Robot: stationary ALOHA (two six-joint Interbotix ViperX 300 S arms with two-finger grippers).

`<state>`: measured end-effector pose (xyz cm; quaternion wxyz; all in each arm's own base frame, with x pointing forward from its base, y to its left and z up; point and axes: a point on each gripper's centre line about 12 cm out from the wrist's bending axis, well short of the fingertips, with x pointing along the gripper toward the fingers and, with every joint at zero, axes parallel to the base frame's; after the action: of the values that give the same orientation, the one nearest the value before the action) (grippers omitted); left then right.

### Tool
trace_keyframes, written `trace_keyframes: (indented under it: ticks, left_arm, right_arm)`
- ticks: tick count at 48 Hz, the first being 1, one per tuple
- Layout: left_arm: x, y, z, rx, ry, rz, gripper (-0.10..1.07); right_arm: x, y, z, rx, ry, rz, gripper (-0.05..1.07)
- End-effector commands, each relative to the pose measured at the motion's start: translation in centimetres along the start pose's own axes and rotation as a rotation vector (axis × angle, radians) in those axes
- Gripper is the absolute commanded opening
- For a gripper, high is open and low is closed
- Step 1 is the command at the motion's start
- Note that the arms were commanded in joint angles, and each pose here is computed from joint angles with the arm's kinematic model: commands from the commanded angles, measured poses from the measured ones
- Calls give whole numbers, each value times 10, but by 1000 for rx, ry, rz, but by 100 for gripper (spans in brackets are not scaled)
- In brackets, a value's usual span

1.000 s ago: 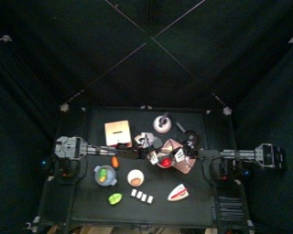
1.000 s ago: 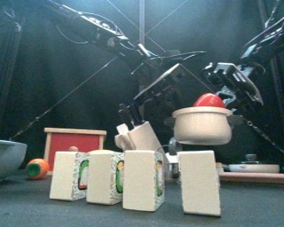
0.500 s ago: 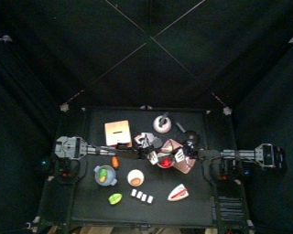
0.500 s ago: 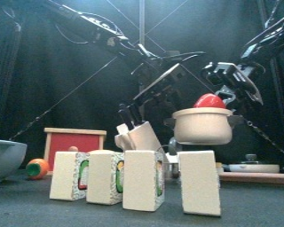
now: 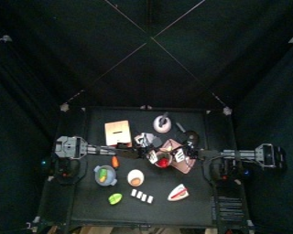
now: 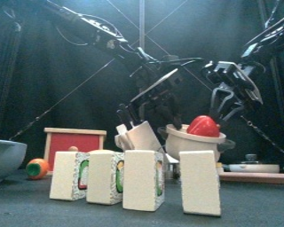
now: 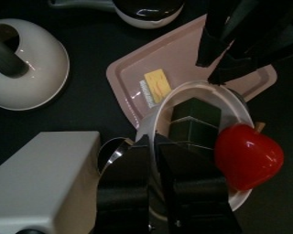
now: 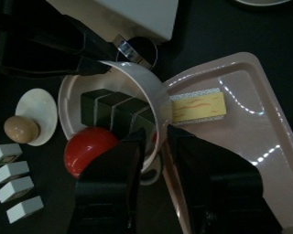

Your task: Hand over pot

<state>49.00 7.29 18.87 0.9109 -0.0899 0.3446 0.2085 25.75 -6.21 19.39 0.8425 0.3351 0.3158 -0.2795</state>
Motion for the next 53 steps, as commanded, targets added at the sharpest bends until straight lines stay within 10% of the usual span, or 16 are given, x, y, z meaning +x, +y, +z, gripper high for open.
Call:
trace_keyframes:
  ticks: [1, 53]
  left_arm:
    - [-11, 1, 15, -16, -36, -6, 39]
    - [-36, -11, 42, -43, -120, -62, 39]
  right_arm:
    - [-6, 6, 6, 2, -24, 28, 68]
    - [-23, -5, 1, 16, -48, 37, 68]
